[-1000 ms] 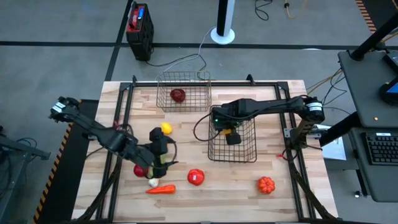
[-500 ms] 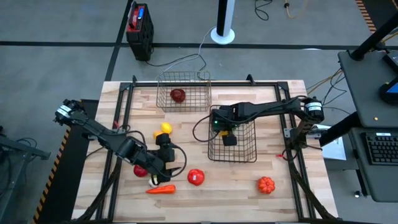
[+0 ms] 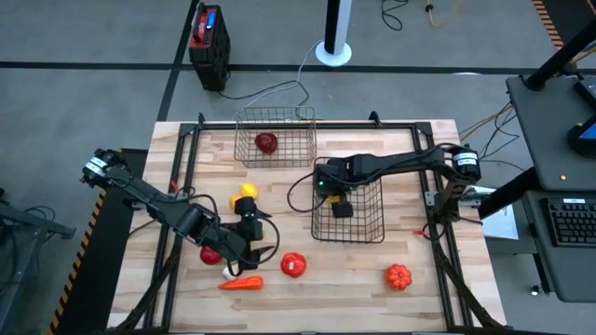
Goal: Sort produce into baskets
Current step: Put the yellow bell pepper into the black wire basket, then put the orange tomato into the silver wire basket
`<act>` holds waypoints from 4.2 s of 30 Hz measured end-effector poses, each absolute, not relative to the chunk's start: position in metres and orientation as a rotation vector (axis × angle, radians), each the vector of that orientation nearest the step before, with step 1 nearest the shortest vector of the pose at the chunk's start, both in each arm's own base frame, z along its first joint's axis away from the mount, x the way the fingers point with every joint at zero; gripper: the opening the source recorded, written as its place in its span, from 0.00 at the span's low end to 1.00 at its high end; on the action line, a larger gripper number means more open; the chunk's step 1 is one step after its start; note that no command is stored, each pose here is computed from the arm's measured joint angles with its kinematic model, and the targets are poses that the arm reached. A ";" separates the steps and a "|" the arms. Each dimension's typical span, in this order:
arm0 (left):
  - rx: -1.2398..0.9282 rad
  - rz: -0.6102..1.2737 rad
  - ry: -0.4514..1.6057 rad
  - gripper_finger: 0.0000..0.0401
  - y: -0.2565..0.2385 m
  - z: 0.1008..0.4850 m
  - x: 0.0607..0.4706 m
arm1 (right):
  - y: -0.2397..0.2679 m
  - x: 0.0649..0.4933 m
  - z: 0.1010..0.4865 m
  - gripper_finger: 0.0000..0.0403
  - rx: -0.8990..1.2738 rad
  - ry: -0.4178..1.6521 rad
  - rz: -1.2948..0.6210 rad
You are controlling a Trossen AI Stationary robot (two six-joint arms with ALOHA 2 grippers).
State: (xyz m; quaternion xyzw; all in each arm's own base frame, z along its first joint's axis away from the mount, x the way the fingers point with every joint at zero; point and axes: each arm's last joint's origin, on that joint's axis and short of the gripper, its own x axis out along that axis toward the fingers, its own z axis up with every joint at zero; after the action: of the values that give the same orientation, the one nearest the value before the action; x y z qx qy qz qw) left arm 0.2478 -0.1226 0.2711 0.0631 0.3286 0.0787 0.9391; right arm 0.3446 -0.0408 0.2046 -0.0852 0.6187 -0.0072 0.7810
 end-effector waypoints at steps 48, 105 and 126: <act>0.101 0.169 0.643 0.95 -0.123 0.273 0.250 | -0.043 0.349 0.203 0.99 -0.041 1.320 -0.100; 0.205 -0.045 0.773 0.00 -0.187 0.172 0.292 | 0.259 0.318 0.183 0.92 0.637 0.681 -0.512; 0.207 -0.006 0.829 0.00 -0.184 0.161 0.290 | 0.285 0.340 0.120 0.92 0.157 0.441 -0.464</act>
State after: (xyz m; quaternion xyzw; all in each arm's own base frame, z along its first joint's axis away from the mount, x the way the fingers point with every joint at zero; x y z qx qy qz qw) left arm 0.2900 -0.1837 0.1615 0.1003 0.4018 -0.0029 0.9102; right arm 0.3403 0.2852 0.1202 0.0769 0.2164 -0.2279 0.9462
